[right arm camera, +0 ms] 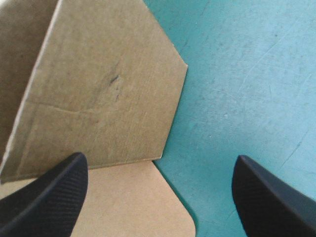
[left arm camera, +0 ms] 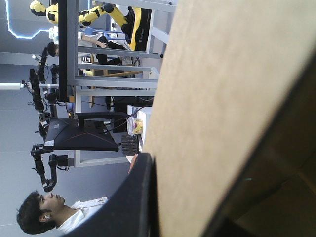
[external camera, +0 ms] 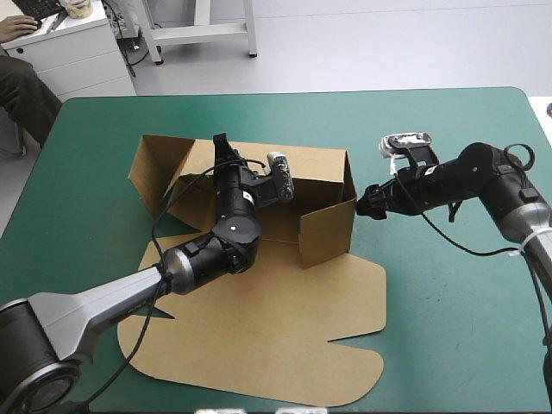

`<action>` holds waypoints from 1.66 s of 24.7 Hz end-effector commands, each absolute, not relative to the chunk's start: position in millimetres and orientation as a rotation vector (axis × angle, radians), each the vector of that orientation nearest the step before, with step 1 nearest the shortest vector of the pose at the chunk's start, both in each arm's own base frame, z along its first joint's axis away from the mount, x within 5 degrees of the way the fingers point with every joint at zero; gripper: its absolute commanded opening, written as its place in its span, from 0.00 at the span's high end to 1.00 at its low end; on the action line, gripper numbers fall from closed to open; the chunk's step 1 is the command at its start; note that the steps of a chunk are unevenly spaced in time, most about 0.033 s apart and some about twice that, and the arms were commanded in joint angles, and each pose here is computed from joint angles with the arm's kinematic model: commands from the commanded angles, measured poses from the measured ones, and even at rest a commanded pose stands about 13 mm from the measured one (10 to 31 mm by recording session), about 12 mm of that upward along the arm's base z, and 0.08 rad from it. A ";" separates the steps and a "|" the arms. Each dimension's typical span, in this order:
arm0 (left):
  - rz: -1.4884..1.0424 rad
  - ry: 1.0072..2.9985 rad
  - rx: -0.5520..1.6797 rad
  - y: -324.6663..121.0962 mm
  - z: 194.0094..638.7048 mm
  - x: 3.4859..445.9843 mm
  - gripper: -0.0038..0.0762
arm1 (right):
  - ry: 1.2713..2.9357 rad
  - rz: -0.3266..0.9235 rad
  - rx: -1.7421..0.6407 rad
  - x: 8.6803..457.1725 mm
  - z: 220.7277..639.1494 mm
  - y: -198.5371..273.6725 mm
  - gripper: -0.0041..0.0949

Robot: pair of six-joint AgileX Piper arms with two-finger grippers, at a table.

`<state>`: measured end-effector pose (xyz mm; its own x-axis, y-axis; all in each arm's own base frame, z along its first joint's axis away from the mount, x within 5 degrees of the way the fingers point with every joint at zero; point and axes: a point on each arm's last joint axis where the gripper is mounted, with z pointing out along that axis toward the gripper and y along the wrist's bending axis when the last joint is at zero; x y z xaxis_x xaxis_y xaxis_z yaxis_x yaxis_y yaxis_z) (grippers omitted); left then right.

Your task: Fold the box

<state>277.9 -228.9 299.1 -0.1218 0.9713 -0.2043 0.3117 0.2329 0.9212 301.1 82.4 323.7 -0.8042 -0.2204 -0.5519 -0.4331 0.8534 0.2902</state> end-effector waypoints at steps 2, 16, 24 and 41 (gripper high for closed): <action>0.874 1.578 1.146 -228.2 323.4 274.6 0.96 | 2.395 0.641 -0.464 292.7 341.4 86.6 0.21; 0.782 1.579 1.183 -235.2 319.4 273.2 0.96 | 2.346 0.720 -0.591 285.0 335.2 108.1 0.21; 0.773 1.591 1.180 -235.1 318.7 273.0 0.96 | 2.203 0.468 -0.696 282.0 337.2 151.2 0.21; 0.613 1.680 1.243 -253.0 309.1 251.7 0.96 | 2.058 0.187 -0.687 291.1 345.1 152.3 0.90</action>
